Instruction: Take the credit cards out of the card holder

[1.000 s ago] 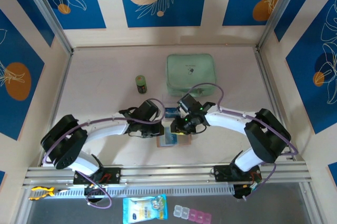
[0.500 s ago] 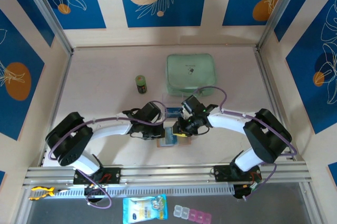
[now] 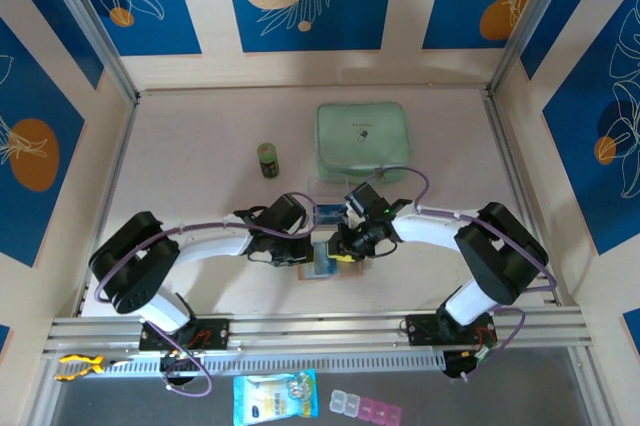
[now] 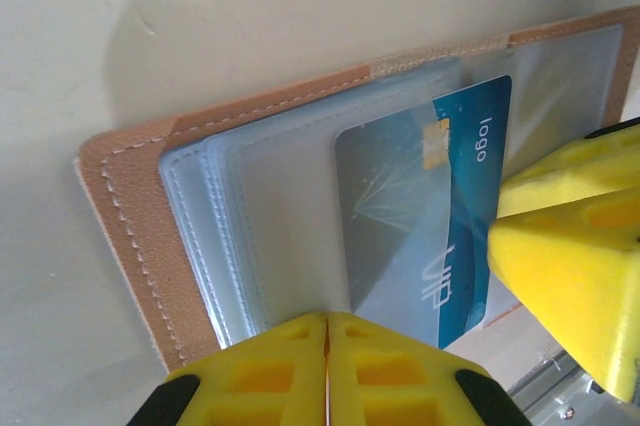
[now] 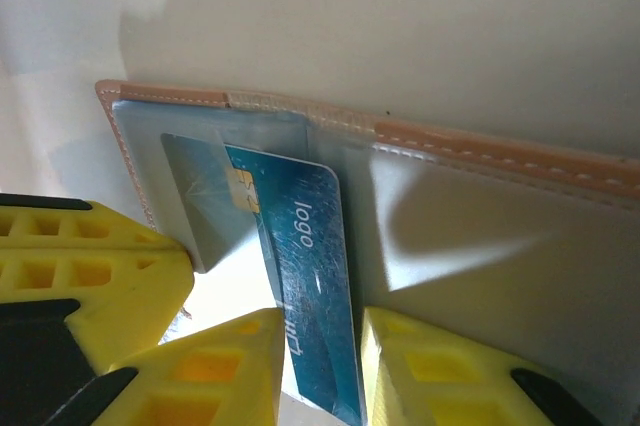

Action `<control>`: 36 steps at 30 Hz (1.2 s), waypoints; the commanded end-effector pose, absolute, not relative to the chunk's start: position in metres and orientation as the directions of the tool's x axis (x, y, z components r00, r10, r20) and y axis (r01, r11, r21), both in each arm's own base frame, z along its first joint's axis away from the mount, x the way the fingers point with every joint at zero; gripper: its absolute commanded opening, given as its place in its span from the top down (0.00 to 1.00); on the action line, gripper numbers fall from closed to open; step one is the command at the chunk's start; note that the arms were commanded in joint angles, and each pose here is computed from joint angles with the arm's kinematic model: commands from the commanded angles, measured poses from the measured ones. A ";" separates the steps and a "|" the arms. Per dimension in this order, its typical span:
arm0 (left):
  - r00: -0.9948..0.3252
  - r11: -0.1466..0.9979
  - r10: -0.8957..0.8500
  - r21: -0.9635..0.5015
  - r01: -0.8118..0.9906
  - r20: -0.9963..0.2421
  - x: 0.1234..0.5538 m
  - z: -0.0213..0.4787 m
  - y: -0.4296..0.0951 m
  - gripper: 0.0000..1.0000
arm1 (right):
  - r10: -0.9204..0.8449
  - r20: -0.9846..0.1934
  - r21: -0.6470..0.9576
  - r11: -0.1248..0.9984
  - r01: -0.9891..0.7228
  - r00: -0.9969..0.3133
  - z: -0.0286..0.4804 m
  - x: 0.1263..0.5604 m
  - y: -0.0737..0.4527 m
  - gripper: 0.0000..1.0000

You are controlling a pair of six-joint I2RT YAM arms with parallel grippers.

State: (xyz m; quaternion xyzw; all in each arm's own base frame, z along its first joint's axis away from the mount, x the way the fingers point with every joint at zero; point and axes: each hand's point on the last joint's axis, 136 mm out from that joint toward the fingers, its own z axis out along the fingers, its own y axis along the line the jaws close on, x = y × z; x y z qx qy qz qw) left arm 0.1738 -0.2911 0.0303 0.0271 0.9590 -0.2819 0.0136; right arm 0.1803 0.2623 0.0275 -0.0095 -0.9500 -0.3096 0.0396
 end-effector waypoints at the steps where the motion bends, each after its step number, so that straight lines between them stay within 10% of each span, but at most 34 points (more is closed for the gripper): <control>1: -0.997 0.853 0.069 -0.517 0.072 -0.026 0.169 0.023 -0.289 0.93 | -0.012 0.118 0.601 0.796 0.062 -0.993 0.025 0.175 0.263 0.73; 36: -0.998 0.876 0.068 -0.477 0.066 -0.014 0.165 0.015 -0.279 0.91 | -0.002 0.055 0.621 0.783 0.033 -0.998 0.044 0.174 0.244 0.92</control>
